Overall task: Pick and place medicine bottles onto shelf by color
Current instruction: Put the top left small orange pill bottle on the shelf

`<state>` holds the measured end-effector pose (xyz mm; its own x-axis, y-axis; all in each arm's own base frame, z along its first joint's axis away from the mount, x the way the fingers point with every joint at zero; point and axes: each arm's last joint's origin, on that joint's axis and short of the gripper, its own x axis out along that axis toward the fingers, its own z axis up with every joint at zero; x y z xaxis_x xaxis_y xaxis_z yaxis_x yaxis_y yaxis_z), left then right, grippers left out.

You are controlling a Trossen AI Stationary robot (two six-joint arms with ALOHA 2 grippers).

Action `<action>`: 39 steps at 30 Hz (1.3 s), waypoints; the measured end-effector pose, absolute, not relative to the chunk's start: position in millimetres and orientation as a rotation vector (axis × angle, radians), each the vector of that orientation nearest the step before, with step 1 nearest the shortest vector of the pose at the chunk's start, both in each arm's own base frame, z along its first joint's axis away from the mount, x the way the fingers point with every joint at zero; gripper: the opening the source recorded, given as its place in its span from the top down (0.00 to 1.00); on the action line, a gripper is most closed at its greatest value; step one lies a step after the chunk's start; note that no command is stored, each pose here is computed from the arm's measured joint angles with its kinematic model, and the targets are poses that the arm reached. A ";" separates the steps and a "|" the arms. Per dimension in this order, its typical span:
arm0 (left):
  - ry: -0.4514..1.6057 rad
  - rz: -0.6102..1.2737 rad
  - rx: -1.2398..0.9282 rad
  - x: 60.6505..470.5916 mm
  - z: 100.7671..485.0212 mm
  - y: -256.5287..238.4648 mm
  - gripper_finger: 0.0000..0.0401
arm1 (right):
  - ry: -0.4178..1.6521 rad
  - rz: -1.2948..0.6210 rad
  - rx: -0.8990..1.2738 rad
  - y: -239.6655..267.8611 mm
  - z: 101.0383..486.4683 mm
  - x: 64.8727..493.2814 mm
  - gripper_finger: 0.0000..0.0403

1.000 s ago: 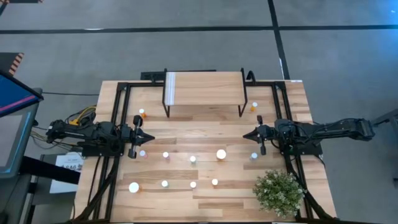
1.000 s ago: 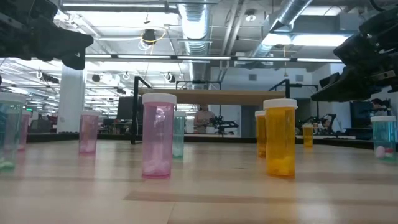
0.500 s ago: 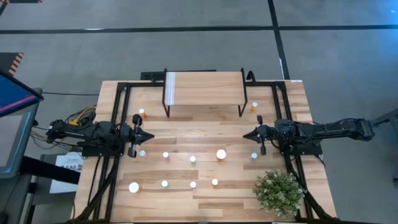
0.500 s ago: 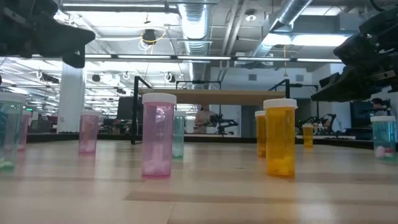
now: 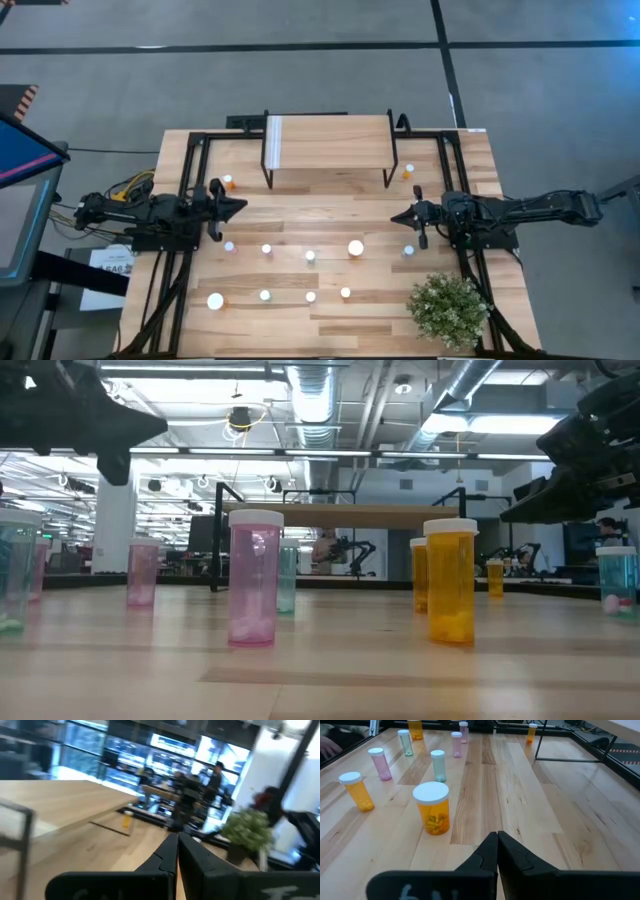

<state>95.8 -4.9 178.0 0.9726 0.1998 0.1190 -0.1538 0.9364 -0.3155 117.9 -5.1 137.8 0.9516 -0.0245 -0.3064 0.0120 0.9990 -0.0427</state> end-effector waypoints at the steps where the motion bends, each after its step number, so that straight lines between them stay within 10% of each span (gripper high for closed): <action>1: -0.150 0.186 -0.308 95.5 178.8 -4.8 1.00 | 0.312 -0.018 -0.040 -5.1 137.7 117.9 0.92; 21: 0.075 0.479 -0.328 70.6 244.0 5.6 0.99 | 0.312 -0.018 -0.040 -5.1 137.8 117.9 0.92; 39: 0.591 0.945 -0.398 111.6 254.9 25.0 0.63 | 0.312 -0.018 -0.040 -5.1 137.7 117.9 0.92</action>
